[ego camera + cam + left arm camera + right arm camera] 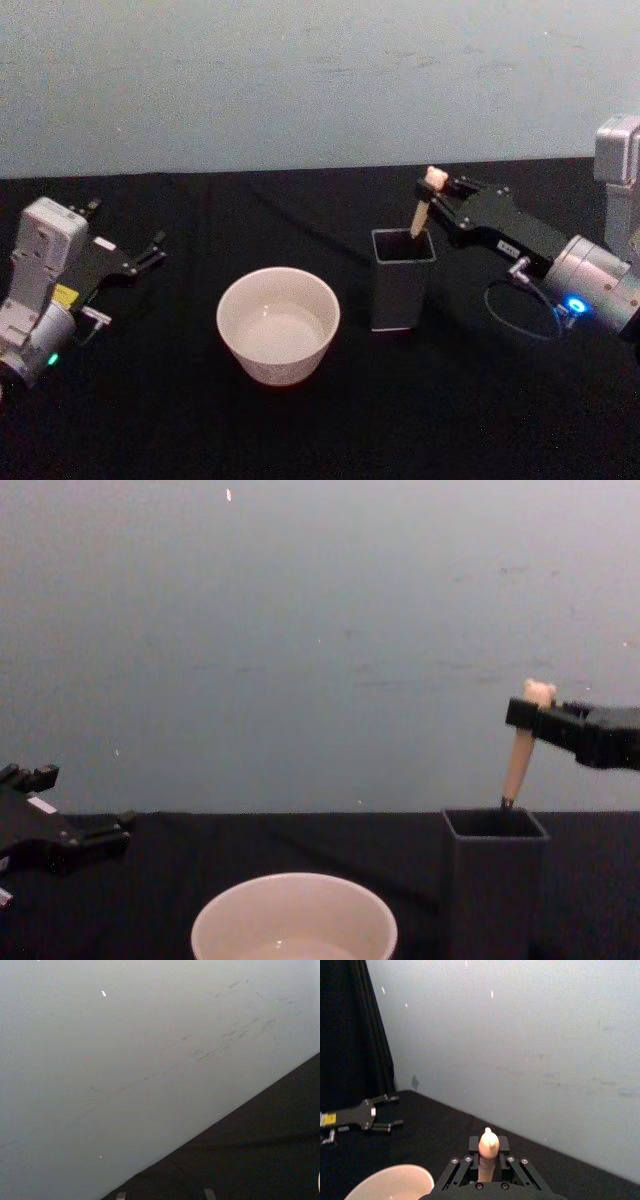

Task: Pick up the stirring spoon with one hand, stir inside the cup, then place it back in its original position.

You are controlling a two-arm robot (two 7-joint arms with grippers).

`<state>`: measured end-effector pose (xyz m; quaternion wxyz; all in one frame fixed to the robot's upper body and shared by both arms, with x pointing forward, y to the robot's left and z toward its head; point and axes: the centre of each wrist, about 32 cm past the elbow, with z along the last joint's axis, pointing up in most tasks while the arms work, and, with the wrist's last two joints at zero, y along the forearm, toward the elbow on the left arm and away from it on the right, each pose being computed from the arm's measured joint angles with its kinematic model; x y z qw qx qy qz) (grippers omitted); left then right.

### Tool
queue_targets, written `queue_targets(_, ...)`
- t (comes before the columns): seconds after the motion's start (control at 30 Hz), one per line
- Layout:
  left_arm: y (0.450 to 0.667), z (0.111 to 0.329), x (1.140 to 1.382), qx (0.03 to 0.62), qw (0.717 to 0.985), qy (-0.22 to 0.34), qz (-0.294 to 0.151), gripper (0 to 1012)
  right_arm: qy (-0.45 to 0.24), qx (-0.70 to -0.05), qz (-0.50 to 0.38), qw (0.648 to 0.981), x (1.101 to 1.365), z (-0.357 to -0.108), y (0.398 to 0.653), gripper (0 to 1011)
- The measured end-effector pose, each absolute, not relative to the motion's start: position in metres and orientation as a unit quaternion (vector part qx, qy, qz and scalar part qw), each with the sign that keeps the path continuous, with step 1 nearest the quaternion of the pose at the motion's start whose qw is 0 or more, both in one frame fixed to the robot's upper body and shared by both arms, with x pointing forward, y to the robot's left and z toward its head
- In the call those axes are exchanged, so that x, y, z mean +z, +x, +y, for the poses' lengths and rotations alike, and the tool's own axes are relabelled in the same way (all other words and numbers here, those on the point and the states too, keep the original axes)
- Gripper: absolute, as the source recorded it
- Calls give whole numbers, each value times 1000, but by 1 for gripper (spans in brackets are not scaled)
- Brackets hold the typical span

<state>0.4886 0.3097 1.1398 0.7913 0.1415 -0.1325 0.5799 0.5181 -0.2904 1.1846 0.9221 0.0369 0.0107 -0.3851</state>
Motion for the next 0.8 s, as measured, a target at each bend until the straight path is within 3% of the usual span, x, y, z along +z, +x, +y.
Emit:
queue_targets(0.33,489,310,1140,580,791,141,-132,1001,84,-393,-20,915,1206,-288,525,218)
queue_targets(0.8,489,310,1140,580,791,141,-132,1001,129,-365,-47,921,1225,-266,544,218)
